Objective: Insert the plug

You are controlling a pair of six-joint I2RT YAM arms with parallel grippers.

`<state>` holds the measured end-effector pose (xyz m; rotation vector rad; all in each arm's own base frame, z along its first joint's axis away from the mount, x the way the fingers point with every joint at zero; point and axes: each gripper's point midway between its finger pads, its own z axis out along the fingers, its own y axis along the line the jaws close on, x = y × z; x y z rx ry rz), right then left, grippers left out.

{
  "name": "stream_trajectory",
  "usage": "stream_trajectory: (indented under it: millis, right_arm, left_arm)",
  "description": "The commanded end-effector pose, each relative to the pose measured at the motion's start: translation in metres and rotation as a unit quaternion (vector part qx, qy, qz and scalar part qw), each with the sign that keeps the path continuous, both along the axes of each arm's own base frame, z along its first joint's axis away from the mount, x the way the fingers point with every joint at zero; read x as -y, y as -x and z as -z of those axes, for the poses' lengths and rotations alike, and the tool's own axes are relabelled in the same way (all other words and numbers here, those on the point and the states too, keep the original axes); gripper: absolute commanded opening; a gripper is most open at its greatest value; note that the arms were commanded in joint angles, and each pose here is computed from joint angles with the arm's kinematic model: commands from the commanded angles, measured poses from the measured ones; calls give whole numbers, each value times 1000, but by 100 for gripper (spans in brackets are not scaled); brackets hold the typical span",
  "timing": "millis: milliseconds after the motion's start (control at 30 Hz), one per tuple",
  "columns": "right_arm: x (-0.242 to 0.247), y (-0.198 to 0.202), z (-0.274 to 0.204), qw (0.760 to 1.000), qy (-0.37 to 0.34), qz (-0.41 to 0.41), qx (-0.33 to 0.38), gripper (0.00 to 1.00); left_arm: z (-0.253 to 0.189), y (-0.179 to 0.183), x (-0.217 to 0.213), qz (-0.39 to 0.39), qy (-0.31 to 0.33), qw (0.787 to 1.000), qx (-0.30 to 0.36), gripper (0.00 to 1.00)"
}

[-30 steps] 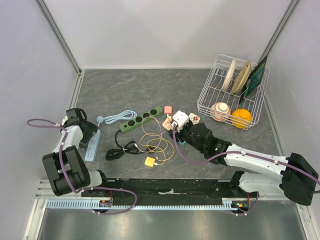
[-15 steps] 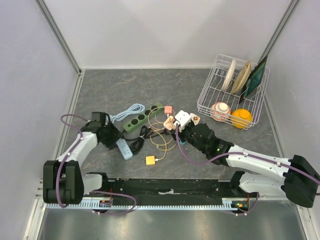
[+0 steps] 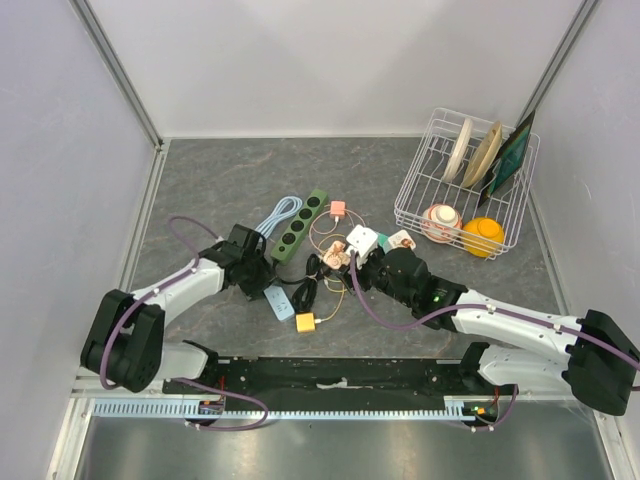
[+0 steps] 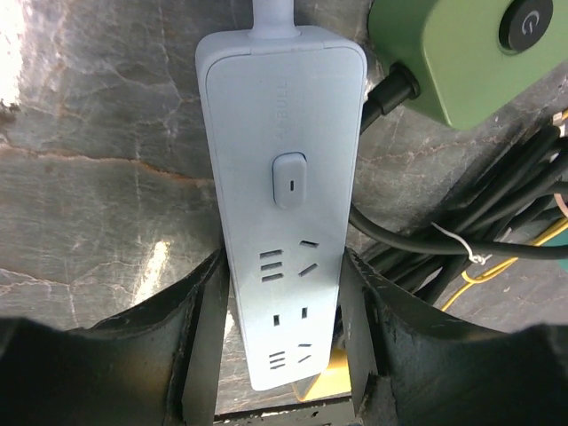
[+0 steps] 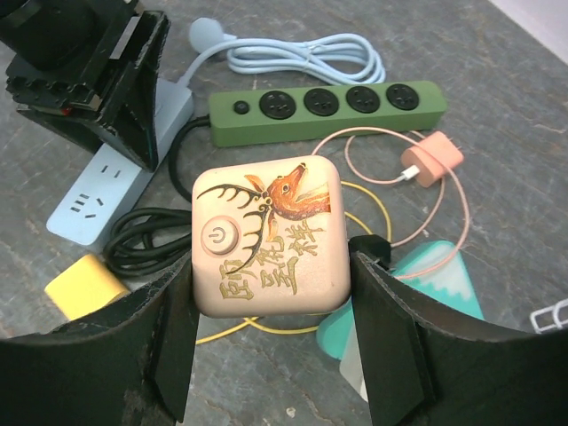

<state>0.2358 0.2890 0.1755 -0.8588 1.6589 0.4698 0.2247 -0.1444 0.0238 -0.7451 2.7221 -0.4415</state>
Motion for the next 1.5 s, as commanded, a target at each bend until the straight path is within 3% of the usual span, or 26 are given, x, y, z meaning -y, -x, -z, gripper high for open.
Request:
stream_trajectory:
  millis: [0, 167, 333, 433, 467, 567, 800, 1033, 1267, 1467]
  right_arm:
    - [-25, 10, -28, 997, -43, -57, -4, 0]
    - [-43, 19, -24, 994, -42, -101, -29, 0]
    - [-57, 25, -22, 989, -47, -133, -48, 0]
    - [-64, 27, -12, 986, -39, -148, -63, 0]
    - [-66, 28, -11, 986, -40, -149, -67, 0]
    - [-71, 25, -11, 983, -54, -155, -79, 0]
    - [-86, 16, -29, 965, -102, -206, -126, 0]
    - [-104, 18, -30, 942, -115, -269, -163, 0]
    - [-118, 13, -38, 935, -125, -286, -166, 0]
    - [-124, -6, -23, 945, -116, -236, -197, 0]
  left_arm:
    - [0, 13, 6, -10, 22, 1000, -6, 31]
    - [3, 31, -6, 32, -14, 999, -20, 19]
    - [2, 46, -22, 78, -57, 995, -35, 20]
    - [-1, 47, -27, 101, -77, 991, -36, 31]
    - [-3, 46, -27, 105, -77, 991, -32, 42]
    - [-16, 37, -23, 109, -69, 992, -5, 60]
    - [-73, 10, -21, 90, -57, 988, 108, 82]
    - [-117, -3, -33, 49, -58, 977, 198, 84]
    - [-143, -6, -37, 26, -42, 964, 262, 84]
    - [-159, -5, -41, 20, -39, 954, 297, 83]
